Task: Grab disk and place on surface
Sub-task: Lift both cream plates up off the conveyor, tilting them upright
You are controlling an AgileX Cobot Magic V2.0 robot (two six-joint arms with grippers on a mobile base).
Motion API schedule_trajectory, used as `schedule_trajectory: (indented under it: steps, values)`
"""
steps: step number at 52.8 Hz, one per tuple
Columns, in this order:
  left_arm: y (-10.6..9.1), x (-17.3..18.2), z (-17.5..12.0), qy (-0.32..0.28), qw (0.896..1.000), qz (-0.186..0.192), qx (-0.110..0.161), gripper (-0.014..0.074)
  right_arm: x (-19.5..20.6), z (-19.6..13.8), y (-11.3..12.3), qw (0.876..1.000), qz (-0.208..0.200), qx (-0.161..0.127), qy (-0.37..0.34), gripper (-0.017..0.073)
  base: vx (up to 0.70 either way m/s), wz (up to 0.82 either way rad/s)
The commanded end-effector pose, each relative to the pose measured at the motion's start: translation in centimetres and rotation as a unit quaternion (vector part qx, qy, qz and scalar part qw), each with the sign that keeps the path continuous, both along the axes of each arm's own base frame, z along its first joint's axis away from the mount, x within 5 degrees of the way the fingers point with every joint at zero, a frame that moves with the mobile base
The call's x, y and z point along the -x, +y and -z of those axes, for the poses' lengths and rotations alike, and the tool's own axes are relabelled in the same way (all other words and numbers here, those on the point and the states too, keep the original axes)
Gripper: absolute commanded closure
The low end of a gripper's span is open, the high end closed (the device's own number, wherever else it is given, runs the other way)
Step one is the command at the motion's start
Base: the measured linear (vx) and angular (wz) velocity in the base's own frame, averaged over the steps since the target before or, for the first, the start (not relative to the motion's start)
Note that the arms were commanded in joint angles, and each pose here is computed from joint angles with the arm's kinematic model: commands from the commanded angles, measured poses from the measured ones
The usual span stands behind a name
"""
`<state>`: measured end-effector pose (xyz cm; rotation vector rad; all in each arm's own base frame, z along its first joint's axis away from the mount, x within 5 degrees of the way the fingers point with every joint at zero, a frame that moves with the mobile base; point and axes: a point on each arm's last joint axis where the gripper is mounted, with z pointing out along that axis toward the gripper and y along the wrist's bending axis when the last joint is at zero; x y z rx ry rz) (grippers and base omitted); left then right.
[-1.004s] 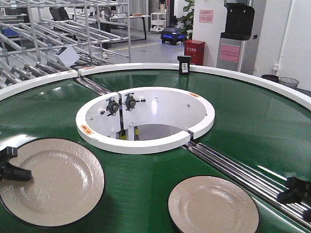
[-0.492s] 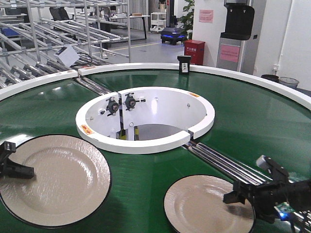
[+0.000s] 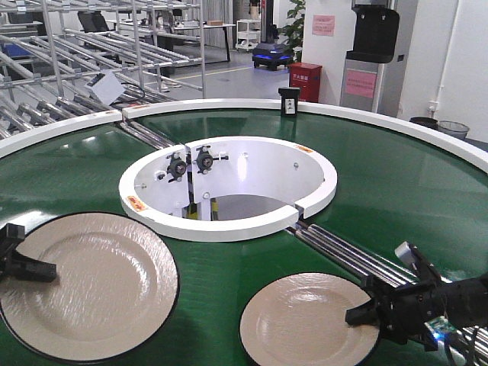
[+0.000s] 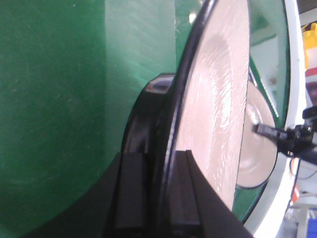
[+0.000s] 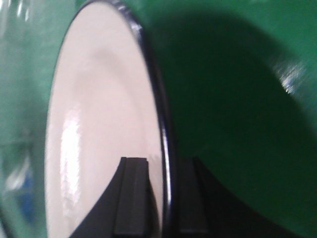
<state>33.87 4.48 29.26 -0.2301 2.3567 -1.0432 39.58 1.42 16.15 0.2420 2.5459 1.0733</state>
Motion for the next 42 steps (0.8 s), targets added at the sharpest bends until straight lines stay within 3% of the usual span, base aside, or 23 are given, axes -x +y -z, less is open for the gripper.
schedule_trajectory:
  steps: [1, 13, 19, 23, 32, 42]
  values:
    - [-0.8, 0.2, -4.0, -0.064, 0.995, -0.029, 0.069, 0.0598, 0.5, -4.7, -0.9, 0.998, -0.008, -0.022, -0.052, 0.0568, 0.00, 0.00]
    - [-0.5, -0.2, -4.1, -0.053, 0.992, -0.072, 0.087, 0.0595, 3.2, -12.1, -1.6, 0.992, 0.010, -0.070, -0.106, 0.0568, 0.00, 0.00]
    - [-1.5, -0.3, -4.0, -0.040, 0.993, -0.064, 0.096, 0.0595, 4.6, -16.0, -0.8, 0.988, 0.003, -0.083, -0.133, 0.0568, 0.00, 0.00]
    - [-3.0, -0.3, -3.9, -0.033, 0.994, -0.039, 0.100, 0.0595, 5.4, -18.7, 0.0, 0.984, 0.000, -0.094, -0.149, 0.0567, 0.00, 0.00]
    - [-8.5, 0.1, -2.4, 0.006, 0.994, 0.022, 0.111, 0.0595, 6.2, -23.7, 3.5, 0.979, -0.016, -0.121, -0.164, 0.0567, 0.00, 0.00]
    - [-14.7, 1.7, -1.7, 0.037, 0.986, 0.079, 0.144, 0.0595, 6.3, -27.5, 6.8, 0.971, 0.000, -0.159, -0.176, 0.0567, 0.00, 0.00]
